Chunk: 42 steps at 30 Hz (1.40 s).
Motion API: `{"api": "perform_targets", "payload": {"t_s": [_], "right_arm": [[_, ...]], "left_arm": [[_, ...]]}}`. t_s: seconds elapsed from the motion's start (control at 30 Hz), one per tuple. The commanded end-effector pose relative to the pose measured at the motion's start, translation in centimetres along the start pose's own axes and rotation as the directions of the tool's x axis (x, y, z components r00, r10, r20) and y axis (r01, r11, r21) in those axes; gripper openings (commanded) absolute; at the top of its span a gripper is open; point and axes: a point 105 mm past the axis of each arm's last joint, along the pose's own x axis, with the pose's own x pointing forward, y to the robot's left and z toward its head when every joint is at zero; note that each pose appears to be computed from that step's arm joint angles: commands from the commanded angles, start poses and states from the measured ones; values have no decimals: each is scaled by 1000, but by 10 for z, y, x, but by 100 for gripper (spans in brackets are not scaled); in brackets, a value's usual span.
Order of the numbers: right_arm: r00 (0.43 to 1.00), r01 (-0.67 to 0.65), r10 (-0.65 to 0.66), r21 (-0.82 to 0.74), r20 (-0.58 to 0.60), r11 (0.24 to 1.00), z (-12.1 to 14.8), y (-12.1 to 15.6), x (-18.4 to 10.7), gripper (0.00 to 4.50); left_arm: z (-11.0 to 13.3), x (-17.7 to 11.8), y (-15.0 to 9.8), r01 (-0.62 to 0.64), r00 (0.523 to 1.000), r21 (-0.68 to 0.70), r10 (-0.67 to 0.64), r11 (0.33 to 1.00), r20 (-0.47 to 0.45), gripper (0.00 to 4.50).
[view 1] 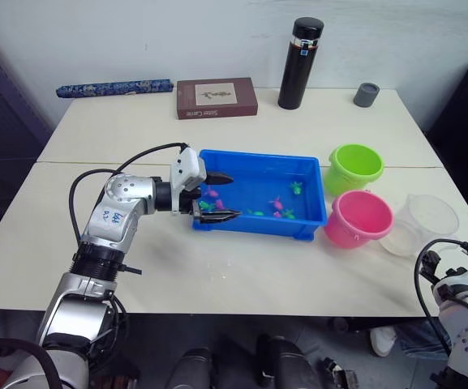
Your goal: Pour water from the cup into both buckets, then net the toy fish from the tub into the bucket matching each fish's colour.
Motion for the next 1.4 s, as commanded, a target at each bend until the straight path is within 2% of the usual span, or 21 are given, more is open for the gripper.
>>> {"api": "perform_targets", "payload": {"t_s": [0.03,0.7,1.4], "right_arm": [[998,20,-20,4,58,1000,12,-2,2,449],[991,47,-52,41,124,998,24,9,25,449],[968,105,-113,51,224,993,36,8,29,449]], "left_arm": [[12,-9,3,-28,1000,49,27,998,14,450],[12,-23,-2,-68,997,48,69,997,-19,450],[12,-25,-3,-75,996,48,77,996,-35,450]]}}
